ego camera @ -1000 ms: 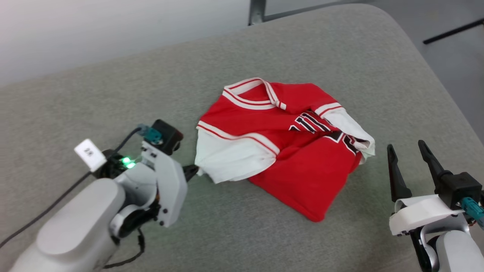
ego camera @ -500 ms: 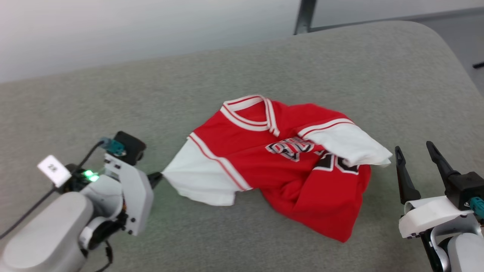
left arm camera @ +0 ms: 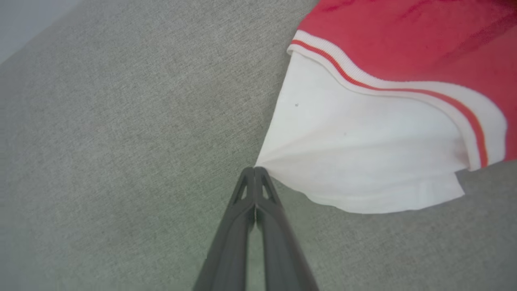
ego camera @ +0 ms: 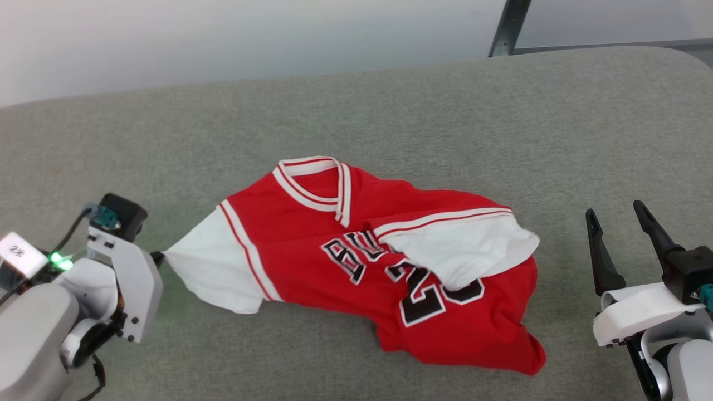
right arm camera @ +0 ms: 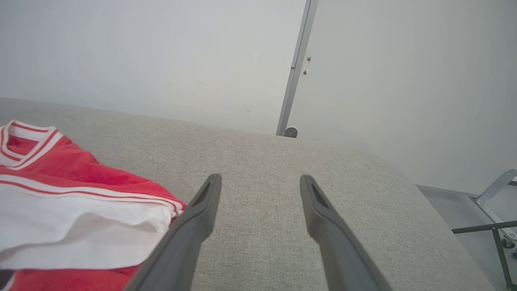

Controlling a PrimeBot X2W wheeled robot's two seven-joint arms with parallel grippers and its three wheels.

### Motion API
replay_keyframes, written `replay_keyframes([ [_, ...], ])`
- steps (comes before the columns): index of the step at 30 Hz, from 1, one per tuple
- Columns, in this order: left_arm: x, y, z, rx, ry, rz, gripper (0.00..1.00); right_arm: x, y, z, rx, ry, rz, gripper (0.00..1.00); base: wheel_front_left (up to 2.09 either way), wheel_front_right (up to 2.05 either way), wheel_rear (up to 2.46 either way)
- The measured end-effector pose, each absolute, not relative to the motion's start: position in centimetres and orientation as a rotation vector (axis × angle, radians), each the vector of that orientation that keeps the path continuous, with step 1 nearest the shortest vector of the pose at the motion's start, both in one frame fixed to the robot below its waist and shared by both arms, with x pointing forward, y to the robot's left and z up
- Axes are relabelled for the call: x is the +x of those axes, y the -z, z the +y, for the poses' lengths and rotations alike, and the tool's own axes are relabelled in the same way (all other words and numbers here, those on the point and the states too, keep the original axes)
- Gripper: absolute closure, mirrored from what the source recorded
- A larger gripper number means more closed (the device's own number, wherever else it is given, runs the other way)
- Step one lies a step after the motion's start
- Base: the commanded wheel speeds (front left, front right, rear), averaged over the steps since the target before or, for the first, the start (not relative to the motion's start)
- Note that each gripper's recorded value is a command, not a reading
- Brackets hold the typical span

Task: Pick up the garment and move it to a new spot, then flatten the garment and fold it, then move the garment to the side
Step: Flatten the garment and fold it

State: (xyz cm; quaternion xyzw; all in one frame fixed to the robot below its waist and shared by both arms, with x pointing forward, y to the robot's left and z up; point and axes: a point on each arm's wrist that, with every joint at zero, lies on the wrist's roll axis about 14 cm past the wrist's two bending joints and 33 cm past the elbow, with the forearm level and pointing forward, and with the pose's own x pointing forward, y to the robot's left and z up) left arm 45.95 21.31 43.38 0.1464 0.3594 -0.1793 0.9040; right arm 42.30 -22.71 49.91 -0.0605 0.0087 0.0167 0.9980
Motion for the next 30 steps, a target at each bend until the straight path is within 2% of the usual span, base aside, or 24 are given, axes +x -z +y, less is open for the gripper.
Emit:
replay_keyframes([
  [10, 45.5, -42.3, 24.5, 0.322, 0.267, 0.767, 1.00, 42.9, -49.7, -21.7, -0.121, -0.067, 0.028, 0.00, 0.00, 0.00, 0.00],
  [14, 45.4, -42.5, 24.0, 0.263, 0.259, 0.756, 1.00, 43.1, -49.8, -21.2, -0.120, -0.086, 0.028, 0.00, 0.00, 0.00, 0.00],
  [16, 45.5, -43.0, 23.9, 0.246, 0.253, 0.724, 0.56, 43.2, -49.9, -21.0, -0.125, -0.096, 0.027, 0.00, 0.00, 0.00, 0.00],
  [17, 45.7, -43.5, 23.7, 0.233, 0.251, 0.699, 0.51, 43.2, -50.0, -20.9, -0.126, -0.100, 0.025, 0.00, 0.00, 0.00, 0.00],
  [18, 45.8, -44.0, 23.4, 0.208, 0.248, 0.676, 0.37, 43.2, -50.2, -20.7, -0.127, -0.106, 0.021, 0.00, 0.00, 0.00, 0.00],
  [19, 45.8, -44.4, 23.2, 0.197, 0.251, 0.656, 0.13, 43.1, -50.3, -20.6, -0.127, -0.109, 0.017, 0.00, 0.00, 0.00, 0.00],
  [20, 45.7, -44.8, 23.1, 0.192, 0.251, 0.635, 0.00, 43.0, -50.4, -20.5, -0.128, -0.113, 0.018, 0.00, 0.00, 0.00, 0.00],
  [25, 44.6, -46.5, 22.3, 0.156, 0.255, 0.547, 0.00, 42.4, -51.2, -19.6, -0.122, -0.141, 0.001, 0.00, 0.00, 0.00, 0.00],
  [30, 43.5, -49.7, 21.5, 0.100, 0.265, 0.381, 0.00, 41.4, -51.7, -18.2, -0.115, -0.183, -0.003, 0.00, 0.00, 0.00, 0.00],
])
